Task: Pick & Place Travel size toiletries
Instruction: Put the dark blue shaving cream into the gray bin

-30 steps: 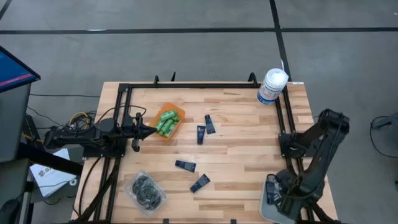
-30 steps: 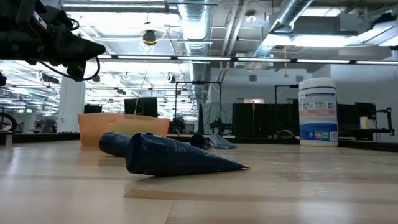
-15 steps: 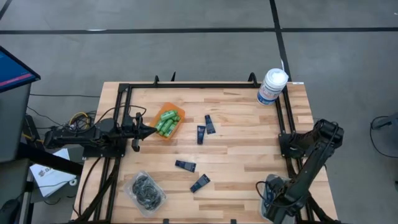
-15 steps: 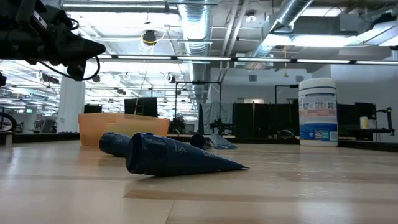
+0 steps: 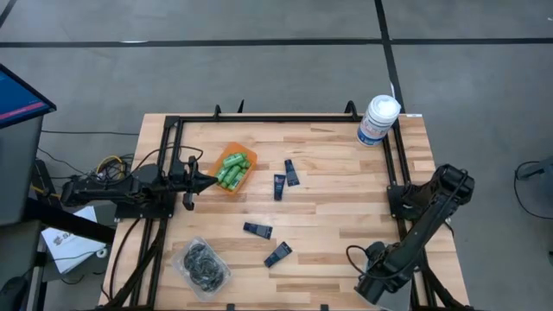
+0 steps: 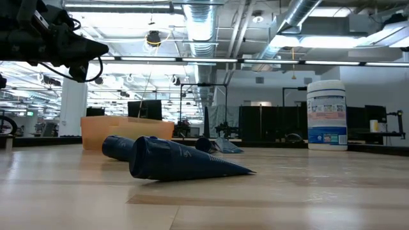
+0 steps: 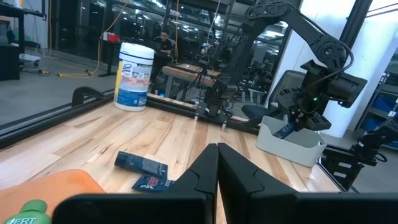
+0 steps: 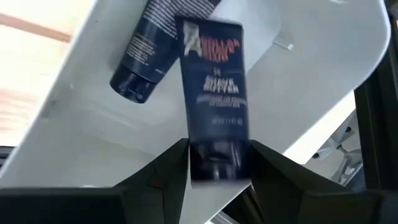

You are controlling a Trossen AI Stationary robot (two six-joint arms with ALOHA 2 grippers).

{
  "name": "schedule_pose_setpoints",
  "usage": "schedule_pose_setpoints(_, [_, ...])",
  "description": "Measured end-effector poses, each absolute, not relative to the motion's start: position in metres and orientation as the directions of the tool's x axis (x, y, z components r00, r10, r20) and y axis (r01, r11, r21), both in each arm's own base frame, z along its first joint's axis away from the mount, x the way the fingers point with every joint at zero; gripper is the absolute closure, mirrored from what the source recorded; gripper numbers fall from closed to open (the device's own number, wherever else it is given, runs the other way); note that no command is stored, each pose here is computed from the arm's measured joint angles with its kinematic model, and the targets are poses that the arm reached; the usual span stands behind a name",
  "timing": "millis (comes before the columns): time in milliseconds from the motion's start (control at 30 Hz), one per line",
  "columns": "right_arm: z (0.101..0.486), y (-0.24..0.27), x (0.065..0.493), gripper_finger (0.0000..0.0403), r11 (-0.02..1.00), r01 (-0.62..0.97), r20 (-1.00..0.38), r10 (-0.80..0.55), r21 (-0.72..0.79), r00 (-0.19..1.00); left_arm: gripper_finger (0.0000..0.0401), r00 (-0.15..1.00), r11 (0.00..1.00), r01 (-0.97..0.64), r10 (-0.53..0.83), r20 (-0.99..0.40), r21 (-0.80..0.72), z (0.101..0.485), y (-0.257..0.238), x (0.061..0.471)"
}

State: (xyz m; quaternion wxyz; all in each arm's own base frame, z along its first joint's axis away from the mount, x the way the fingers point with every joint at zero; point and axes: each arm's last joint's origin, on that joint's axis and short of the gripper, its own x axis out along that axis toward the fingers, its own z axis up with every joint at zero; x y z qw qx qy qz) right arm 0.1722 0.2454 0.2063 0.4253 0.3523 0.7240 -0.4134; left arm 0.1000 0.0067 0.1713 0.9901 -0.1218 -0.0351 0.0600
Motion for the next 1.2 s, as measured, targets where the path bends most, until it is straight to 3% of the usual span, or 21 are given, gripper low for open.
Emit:
schedule_pose_setpoints(300, [0.21,0.239,0.18,0.0189,0.464,0.849,-0.911,0.18,-0.255,-0.372,0.0399,0.99,0.963,-0.108,0.127,0.061,-0.246,0.172,0.007,0.1])
schedule_pose_setpoints(400, [0.227,0.232,0.184,0.0174,0.454,0.875,-0.946,0.175,-0.168,-0.272,0.0399,0.99,0.963,-0.107,0.126,0.062,-0.246,0.172,0.007,0.1])
schedule_pose_setpoints(533, [0.257,0.21,0.194,0.0171,0.43,0.902,-0.995,0.1,0.019,-0.026,0.0399,0.99,0.964,-0.104,0.123,0.066,-0.246,0.172,0.007,0.1])
schedule_pose_setpoints(667, [0.278,0.168,0.211,0.0181,0.399,0.91,-0.992,-0.013,0.112,0.127,0.0399,0.99,0.964,-0.103,0.123,0.069,-0.246,0.173,0.007,0.1])
schedule_pose_setpoints(900, [0.276,0.072,0.26,0.0189,0.446,0.895,-0.985,-0.14,0.03,0.103,0.0399,0.99,0.964,-0.103,0.124,0.069,-0.246,0.173,0.007,0.1])
schedule_pose_setpoints(1033, [0.261,0.018,0.293,0.0173,0.521,0.852,-0.976,-0.155,0.05,0.152,0.0399,0.99,0.964,-0.104,0.124,0.069,-0.246,0.173,0.007,0.1])
schedule_pose_setpoints(1200, [0.236,-0.041,0.324,0.0145,0.54,0.837,-0.958,-0.186,0.087,0.22,0.0399,0.989,0.963,-0.107,0.128,0.07,-0.246,0.173,0.007,0.1])
